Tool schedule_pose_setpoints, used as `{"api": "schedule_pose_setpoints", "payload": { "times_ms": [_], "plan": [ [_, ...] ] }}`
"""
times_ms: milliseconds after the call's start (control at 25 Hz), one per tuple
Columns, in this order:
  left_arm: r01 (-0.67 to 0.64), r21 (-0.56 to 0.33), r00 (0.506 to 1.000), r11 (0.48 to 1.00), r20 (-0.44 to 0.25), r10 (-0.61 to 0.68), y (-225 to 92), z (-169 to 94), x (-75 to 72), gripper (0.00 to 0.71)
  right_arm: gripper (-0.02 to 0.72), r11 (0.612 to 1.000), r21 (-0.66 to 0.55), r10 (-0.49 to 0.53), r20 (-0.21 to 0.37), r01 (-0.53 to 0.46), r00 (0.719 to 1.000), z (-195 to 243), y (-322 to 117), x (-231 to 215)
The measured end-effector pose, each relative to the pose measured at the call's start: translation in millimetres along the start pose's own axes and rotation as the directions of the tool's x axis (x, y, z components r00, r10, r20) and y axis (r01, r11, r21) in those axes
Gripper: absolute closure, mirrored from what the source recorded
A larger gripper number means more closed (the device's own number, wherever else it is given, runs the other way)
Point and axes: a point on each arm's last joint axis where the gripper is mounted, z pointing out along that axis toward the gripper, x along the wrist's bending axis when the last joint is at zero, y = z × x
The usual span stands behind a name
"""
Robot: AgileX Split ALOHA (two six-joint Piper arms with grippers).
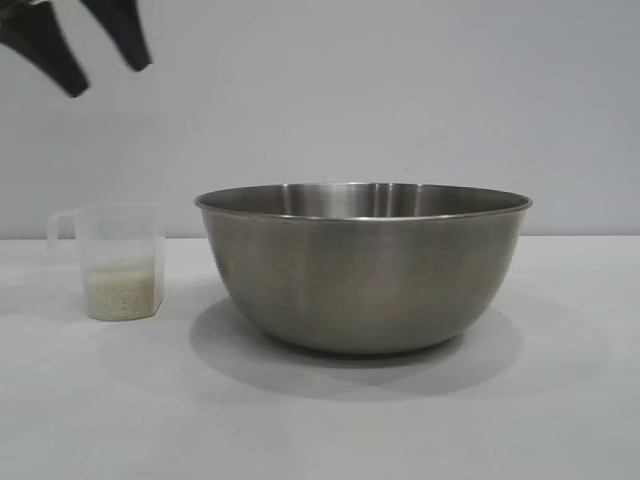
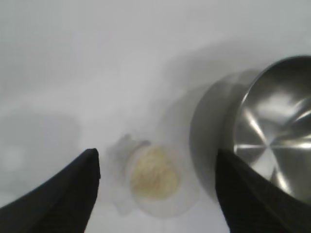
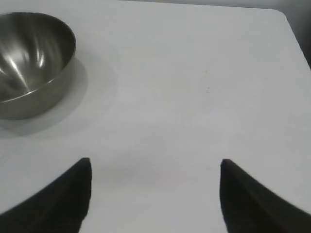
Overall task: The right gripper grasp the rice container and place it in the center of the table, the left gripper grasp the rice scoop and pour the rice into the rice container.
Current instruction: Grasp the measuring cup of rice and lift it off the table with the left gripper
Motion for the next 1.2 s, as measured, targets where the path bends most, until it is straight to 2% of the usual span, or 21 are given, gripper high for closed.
{"api": "schedule_pose_setpoints", "payload": {
  "times_ms": [160,280,440,600,800,1040,1200],
  "plan": [
    [0.023,0.093,0.986,0.995,-0.164,-0.008,-12.6,-21.1,10.2,0.219,0.233,1.0,0.0,0.0,0.0,0.0,1.0,0.0,0.0,0.0],
    [0.029,0.086,0.976,0.996,-0.216,-0.01,-21.5,-36.9,11.3,0.219,0.233,1.0,0.0,0.0,0.0,0.0,1.0,0.0,0.0,0.0],
    [0.037,0.03,0.977,0.999,-0.212,-0.03,-40.7,-51.5,6.7,0.219,0.233,1.0,0.0,0.0,0.0,0.0,1.0,0.0,0.0,0.0],
    [0.065,-0.043,0.983,0.997,-0.168,-0.071,-69.7,-54.2,1.1,0.219,0.233,1.0,0.0,0.0,0.0,0.0,1.0,0.0,0.0,0.0],
    [0.078,-0.159,0.984,0.984,-0.148,-0.102,-112.2,-45.5,0.8,0.219,0.233,1.0,0.0,0.0,0.0,0.0,1.0,0.0,0.0,0.0],
    [0.126,-0.304,0.98,0.945,-0.109,-0.165,-148.9,-35.1,1.4,0.219,0.233,1.0,0.0,0.0,0.0,0.0,1.0,0.0,0.0,0.0],
    [0.16,-0.337,0.975,0.928,-0.094,-0.202,-166.3,-27.6,2.8,0.219,0.233,1.0,0.0,0.0,0.0,0.0,1.0,0.0,0.0,0.0]
  ]
}}
